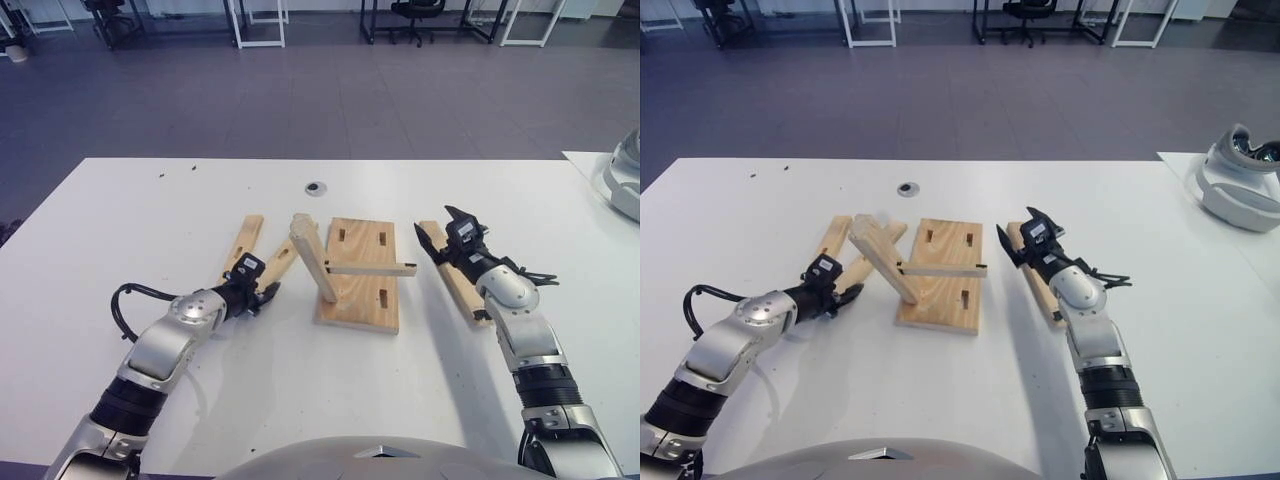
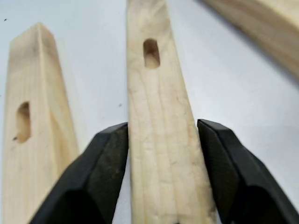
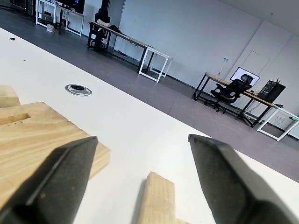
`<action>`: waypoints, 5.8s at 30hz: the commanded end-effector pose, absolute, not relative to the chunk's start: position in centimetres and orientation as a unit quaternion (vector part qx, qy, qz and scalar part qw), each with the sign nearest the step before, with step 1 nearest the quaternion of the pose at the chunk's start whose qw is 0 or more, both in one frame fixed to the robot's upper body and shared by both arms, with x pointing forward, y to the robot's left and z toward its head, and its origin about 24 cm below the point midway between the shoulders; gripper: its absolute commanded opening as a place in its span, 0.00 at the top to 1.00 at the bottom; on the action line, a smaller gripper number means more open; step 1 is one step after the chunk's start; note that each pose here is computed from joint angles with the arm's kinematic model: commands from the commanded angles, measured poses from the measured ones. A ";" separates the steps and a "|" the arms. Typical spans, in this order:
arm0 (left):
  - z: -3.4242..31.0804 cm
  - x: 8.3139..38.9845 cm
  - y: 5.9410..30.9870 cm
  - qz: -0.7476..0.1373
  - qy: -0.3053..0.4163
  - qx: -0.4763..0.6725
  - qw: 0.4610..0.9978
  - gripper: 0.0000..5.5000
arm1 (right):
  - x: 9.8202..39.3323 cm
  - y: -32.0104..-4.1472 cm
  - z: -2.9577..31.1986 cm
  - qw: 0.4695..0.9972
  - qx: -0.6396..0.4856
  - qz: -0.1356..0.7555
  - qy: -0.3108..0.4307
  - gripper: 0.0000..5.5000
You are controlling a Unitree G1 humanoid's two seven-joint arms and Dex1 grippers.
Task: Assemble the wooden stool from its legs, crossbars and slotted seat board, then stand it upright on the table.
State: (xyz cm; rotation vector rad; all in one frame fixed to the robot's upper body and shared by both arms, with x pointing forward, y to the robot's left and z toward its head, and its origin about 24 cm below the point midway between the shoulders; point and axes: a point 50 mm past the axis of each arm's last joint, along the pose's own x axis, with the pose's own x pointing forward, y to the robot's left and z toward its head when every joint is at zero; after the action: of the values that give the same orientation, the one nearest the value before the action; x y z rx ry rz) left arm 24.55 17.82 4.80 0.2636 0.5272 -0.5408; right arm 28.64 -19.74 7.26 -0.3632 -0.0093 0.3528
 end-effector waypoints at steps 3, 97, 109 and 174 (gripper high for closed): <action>8.5 26.3 18.0 -0.271 0.163 0.064 0.946 0.62 | 30.5 -20.4 10.1 0.981 -0.080 0.175 -0.018 0.34; 9.4 22.9 9.9 -0.424 0.065 0.108 0.897 0.16 | 19.9 -18.7 10.9 0.994 0.070 0.068 0.052 0.82; 11.7 24.0 6.6 -0.440 0.003 0.077 0.895 0.16 | 21.2 -14.8 10.2 0.964 0.037 0.232 0.124 0.61; 12.6 20.9 21.1 -0.540 0.187 0.269 0.775 0.16 | 30.9 -17.7 13.5 0.939 -0.141 0.308 0.065 0.61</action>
State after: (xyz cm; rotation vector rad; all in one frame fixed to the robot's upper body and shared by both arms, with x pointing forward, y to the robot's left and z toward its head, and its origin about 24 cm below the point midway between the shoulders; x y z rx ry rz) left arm 21.38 22.72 14.00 0.5172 0.3846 -1.1399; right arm 29.03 -14.20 13.86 -0.1830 0.0988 0.8019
